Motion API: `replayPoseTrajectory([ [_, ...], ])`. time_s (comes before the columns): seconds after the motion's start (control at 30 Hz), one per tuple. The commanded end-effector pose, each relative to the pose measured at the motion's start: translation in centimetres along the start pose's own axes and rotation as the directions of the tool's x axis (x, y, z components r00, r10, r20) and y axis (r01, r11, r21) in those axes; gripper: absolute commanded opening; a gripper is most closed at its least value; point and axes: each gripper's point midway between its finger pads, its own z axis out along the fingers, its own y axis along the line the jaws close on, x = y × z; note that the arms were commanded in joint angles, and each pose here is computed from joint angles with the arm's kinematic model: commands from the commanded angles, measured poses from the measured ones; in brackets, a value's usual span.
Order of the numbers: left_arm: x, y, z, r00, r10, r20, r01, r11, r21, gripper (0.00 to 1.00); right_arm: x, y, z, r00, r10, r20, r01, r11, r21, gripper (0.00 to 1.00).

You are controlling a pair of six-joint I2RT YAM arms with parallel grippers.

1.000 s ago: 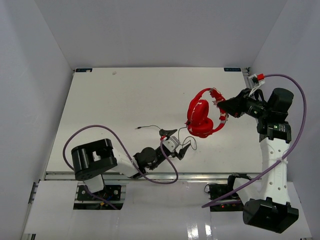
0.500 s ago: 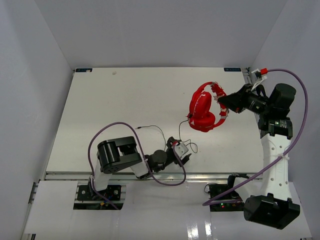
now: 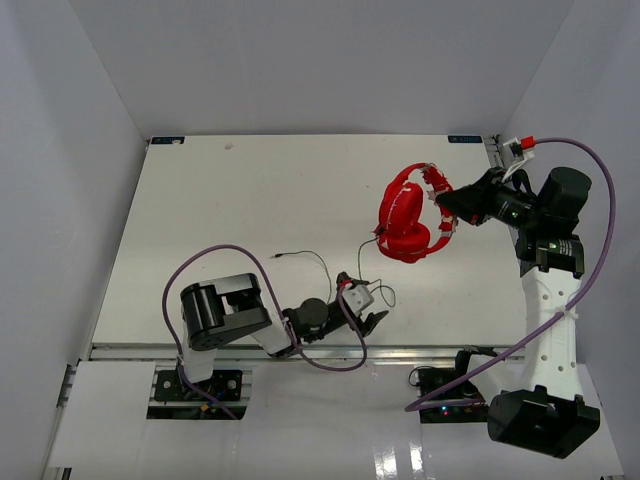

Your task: Wrap the headphones

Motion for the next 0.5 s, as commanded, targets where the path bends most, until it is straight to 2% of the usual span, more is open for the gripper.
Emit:
replayPoseTrajectory([
  [0.0,-14.7,0.3,0.2,0.846,-0.129,0.517,0.124,0.991,0.044,0.89,-0.7,1.2,-0.3,1.000,-0.023,0.020,0.023,0.999,-0.025,0.08],
  [0.07,-15.1,0.2,0.9,0.837,-0.131,0.531,0.126,0.991,0.046,0.85,-0.7,1.2,-0.3,1.000,-0.024,0.018,0.025,0.999,-0.025,0.08],
  [0.27,-16.4,-0.6,1.4,0.807,-0.209,0.553,0.176,0.978,0.112,0.64,-0.5,1.1,-0.3,1.000,-0.020,0.013,0.020,1.000,-0.020,0.08],
  [0.47,-16.2,-0.5,1.0,0.798,-0.249,0.548,0.217,0.968,0.123,0.48,-0.5,1.1,-0.3,1.000,-0.018,0.015,0.019,1.000,-0.017,0.08],
])
